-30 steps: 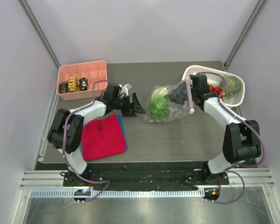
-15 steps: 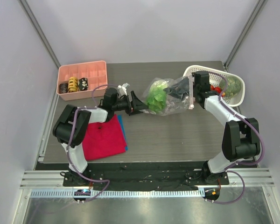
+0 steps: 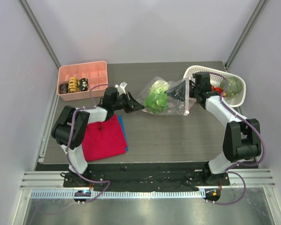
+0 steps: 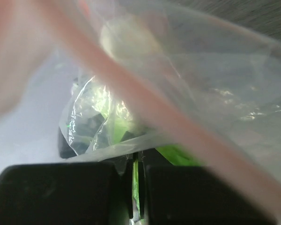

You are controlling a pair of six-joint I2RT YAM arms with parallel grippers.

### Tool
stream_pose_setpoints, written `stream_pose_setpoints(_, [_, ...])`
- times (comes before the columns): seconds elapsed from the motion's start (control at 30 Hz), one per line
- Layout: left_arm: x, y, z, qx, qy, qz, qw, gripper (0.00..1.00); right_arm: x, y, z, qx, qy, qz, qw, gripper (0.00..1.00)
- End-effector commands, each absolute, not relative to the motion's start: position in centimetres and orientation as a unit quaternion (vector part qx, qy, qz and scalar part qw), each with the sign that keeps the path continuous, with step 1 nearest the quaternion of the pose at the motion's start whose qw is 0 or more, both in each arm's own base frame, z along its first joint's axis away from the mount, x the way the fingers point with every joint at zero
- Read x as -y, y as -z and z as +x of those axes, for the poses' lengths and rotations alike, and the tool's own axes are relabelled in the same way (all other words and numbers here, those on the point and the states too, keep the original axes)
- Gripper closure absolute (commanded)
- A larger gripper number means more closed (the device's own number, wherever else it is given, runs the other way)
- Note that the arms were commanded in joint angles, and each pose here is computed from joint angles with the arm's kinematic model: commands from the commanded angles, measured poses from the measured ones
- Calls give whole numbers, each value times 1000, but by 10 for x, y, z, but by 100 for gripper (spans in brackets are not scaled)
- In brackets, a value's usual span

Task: Open the zip-top bag and remove the fake food

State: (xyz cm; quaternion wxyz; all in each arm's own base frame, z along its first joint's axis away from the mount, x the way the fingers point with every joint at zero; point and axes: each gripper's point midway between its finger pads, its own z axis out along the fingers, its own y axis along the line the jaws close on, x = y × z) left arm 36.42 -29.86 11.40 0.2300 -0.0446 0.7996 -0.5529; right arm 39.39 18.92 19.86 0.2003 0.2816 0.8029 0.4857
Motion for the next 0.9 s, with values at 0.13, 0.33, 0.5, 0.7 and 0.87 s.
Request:
stream_pose_setpoints(0.13, [239, -59, 369, -902, 361, -87, 219, 100, -165, -234, 386, -839, -414, 211, 284, 99])
stream_pose_setpoints(0.33, [208, -42, 375, -921, 300, -144, 204, 100, -155, -224, 354, -871, -370, 184, 265, 99])
stream_pose_setpoints(0.5, [182, -44, 390, -933, 240, -142, 229, 100, -147, -242, 334, -873, -357, 170, 285, 99])
stream_pose_setpoints(0.7, [164, -32, 384, -938, 205, -171, 221, 100, -134, -283, 330, -854, -345, 187, 341, 99])
stream_pose_setpoints(0.87, [156, -30, 379, -936, 196, -190, 223, 100, -122, -282, 324, -859, -316, 193, 353, 99])
